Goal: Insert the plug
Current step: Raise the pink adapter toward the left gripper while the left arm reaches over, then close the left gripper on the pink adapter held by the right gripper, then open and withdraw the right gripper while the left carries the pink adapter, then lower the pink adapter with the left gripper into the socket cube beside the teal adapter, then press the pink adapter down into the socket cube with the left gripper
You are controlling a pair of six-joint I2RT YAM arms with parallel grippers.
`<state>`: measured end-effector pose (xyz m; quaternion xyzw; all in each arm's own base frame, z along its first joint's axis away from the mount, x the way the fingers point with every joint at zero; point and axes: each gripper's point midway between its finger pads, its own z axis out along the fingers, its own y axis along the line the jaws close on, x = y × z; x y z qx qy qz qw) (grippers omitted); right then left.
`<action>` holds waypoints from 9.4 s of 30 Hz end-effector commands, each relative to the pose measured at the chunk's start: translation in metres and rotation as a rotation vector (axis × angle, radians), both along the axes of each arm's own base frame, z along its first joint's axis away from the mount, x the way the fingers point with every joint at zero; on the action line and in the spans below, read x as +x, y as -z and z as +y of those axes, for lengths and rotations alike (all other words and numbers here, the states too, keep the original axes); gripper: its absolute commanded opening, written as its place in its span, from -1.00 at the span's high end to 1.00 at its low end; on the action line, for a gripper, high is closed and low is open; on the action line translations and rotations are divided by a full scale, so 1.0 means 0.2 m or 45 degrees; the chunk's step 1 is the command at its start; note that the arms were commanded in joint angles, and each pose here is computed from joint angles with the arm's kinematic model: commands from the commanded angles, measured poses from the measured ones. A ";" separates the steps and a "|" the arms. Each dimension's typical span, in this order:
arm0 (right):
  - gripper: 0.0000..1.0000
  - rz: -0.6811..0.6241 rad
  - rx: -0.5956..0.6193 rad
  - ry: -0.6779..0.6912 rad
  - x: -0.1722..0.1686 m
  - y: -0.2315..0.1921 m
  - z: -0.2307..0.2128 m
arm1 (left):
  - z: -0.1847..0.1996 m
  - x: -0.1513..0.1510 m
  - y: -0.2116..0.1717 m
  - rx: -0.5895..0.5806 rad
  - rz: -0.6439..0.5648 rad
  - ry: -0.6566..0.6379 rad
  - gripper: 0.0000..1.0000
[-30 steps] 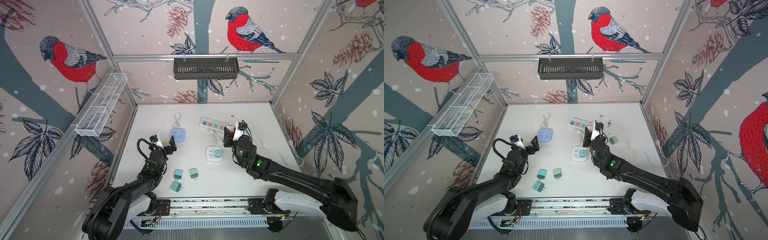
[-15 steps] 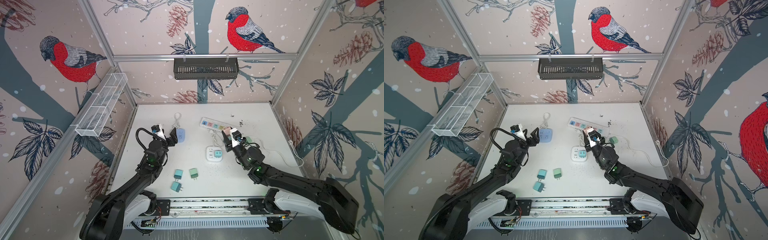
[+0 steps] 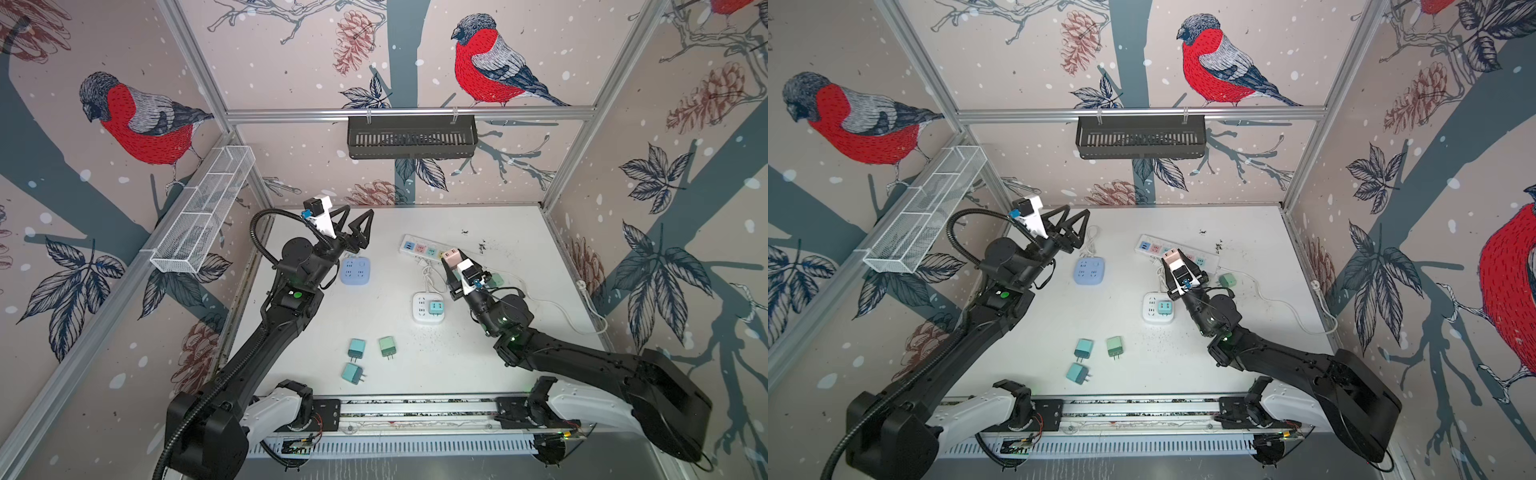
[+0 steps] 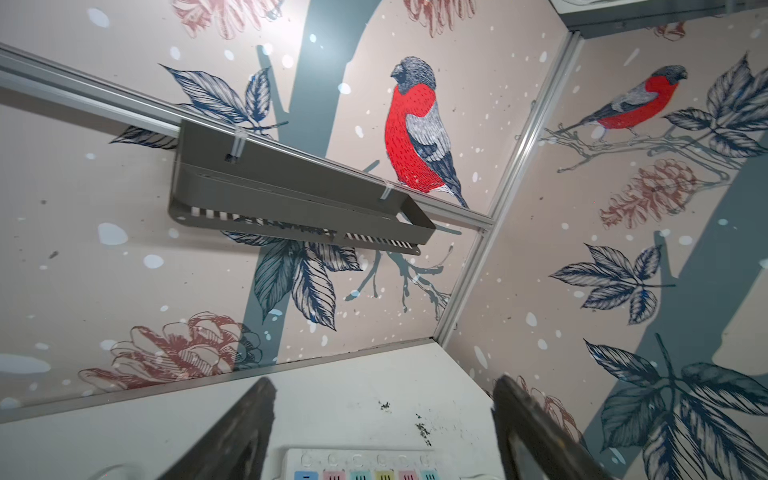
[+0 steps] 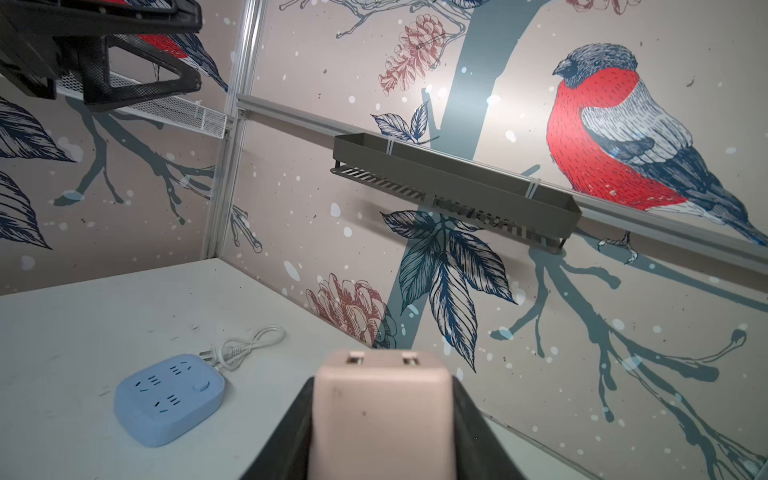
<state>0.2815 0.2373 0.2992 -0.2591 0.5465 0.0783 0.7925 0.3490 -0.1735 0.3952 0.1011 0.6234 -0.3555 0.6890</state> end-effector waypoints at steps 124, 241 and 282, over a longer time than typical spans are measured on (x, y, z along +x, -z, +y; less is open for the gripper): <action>-0.42 0.045 0.306 0.103 -0.17 0.26 -0.43 | -0.70 -0.23 1.19 1.366 -0.044 0.817 1.00; -0.50 0.255 0.513 0.435 0.08 0.41 -0.83 | -0.85 -0.41 1.58 1.656 0.255 1.196 1.00; -0.50 0.249 0.521 0.425 0.06 0.41 -0.83 | -0.84 -0.41 1.62 1.718 0.220 1.165 1.00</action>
